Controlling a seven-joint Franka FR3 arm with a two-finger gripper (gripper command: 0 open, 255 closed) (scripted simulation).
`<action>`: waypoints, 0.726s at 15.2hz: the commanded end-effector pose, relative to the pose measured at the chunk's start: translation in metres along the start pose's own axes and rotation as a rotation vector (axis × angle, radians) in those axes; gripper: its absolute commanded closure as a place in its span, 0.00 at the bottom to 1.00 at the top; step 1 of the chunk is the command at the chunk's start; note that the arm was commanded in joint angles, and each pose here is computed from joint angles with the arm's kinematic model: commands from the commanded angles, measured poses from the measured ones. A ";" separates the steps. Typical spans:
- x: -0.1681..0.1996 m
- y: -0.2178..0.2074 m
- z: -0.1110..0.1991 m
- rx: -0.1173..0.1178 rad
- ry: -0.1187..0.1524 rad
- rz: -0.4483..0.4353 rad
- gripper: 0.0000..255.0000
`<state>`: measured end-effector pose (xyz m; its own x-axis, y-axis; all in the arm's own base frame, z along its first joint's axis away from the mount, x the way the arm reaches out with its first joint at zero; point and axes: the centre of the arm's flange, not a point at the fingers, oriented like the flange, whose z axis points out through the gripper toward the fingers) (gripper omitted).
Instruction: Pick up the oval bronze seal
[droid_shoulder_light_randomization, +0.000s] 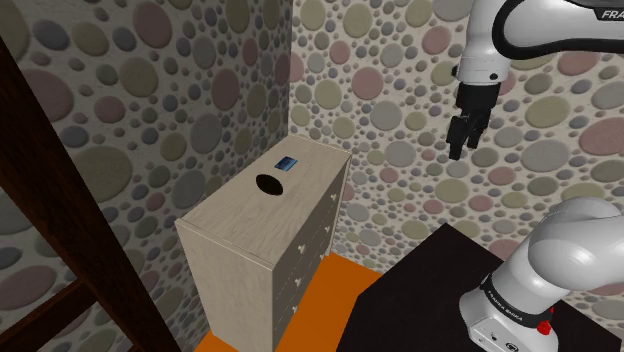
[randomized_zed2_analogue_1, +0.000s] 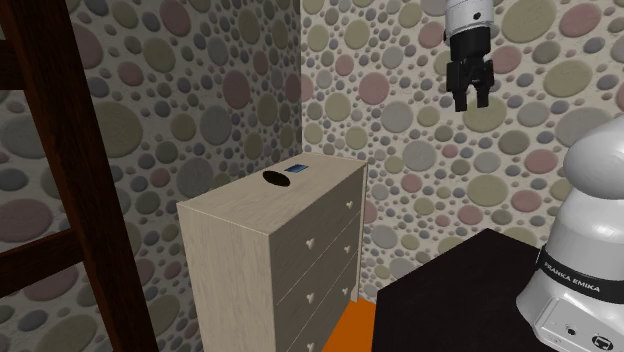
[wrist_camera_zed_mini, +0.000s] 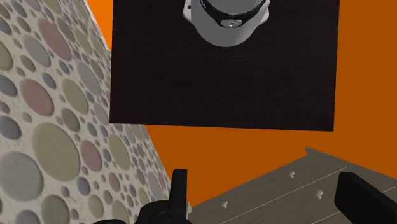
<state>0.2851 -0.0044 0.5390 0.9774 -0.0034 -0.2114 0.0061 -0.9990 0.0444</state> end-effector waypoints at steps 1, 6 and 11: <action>0.000 0.000 0.000 0.000 0.000 0.000 0.00; 0.050 -0.036 0.013 0.015 0.014 -0.012 0.00; 0.100 -0.072 0.026 0.030 0.029 -0.024 0.00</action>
<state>0.3676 0.0556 0.4956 0.9820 0.0196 -0.1878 0.0227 -0.9996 0.0144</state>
